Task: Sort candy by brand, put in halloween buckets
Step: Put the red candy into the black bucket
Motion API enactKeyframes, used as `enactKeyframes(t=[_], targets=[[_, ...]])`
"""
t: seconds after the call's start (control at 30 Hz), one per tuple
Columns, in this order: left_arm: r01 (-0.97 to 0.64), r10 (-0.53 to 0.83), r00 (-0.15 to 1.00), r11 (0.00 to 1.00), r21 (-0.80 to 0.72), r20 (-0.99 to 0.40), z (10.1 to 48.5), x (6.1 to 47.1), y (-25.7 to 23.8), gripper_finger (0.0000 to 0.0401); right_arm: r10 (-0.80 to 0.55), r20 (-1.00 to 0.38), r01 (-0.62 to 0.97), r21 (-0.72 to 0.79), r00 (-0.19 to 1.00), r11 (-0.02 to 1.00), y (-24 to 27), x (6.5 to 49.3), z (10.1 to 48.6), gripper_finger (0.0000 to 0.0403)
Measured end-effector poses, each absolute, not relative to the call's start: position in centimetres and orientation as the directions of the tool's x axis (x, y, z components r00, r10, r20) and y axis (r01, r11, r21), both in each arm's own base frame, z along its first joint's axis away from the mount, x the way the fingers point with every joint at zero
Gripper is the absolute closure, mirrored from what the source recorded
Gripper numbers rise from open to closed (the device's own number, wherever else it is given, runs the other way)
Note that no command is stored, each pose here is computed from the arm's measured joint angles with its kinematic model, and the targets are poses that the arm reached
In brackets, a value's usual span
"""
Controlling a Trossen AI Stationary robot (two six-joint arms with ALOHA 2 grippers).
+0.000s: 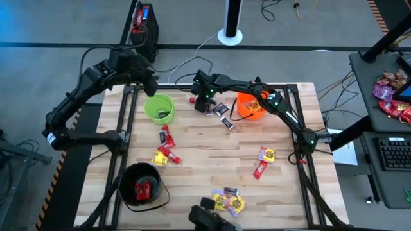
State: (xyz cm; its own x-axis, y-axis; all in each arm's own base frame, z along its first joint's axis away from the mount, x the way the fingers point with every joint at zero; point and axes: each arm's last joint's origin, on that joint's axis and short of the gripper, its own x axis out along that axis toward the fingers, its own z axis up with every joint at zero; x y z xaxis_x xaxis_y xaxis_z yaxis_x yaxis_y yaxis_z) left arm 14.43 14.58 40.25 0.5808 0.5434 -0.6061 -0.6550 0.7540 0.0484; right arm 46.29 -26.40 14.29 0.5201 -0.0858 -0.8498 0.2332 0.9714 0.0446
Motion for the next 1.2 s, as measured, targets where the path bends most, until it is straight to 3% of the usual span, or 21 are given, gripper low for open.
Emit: enactKeyframes(t=[0.17,0.23,0.37,0.47,0.6,0.77,1.0,1.2], targets=[[-0.656,0.545,0.582,0.753,0.048,-0.604,40.3,14.5,14.6,0.0269,0.002,-0.840,0.246,0.160,0.542,0.956,-26.3,46.1,14.2,0.0367],[-0.657,0.542,0.579,0.753,0.045,-0.609,40.1,14.6,14.7,0.0269,0.036,-0.834,0.263,0.214,0.551,0.941,-26.3,46.1,14.2,0.0381],[-0.649,0.521,0.585,0.761,0.027,-0.622,39.8,14.9,15.0,0.0269,0.096,-0.816,0.267,0.295,0.569,0.917,-26.2,45.8,14.9,0.0385],[-0.572,0.424,0.655,0.819,-0.044,-0.626,39.3,15.1,14.8,0.0268,0.148,-0.786,0.226,0.344,0.601,0.911,-25.9,45.5,17.4,0.0387],[-0.363,0.175,0.789,0.906,-0.216,-0.589,38.1,15.7,14.0,0.0268,0.334,-0.650,0.072,0.514,0.683,0.855,-25.4,43.9,22.7,0.0388],[-0.274,0.020,0.808,0.898,-0.345,-0.589,35.3,17.4,12.9,0.0268,0.538,-0.466,-0.166,0.627,0.703,0.761,-23.2,42.3,28.1,0.0389],[-0.105,-0.076,0.891,0.925,-0.365,-0.448,34.5,21.0,10.1,0.0268,0.626,-0.345,-0.330,0.621,0.700,0.711,-19.9,40.9,33.9,0.0389],[-0.112,-0.009,0.927,0.948,-0.297,-0.376,35.7,22.6,8.3,0.0268,0.663,-0.315,-0.386,0.615,0.679,0.688,-17.6,40.7,35.9,0.0390]])
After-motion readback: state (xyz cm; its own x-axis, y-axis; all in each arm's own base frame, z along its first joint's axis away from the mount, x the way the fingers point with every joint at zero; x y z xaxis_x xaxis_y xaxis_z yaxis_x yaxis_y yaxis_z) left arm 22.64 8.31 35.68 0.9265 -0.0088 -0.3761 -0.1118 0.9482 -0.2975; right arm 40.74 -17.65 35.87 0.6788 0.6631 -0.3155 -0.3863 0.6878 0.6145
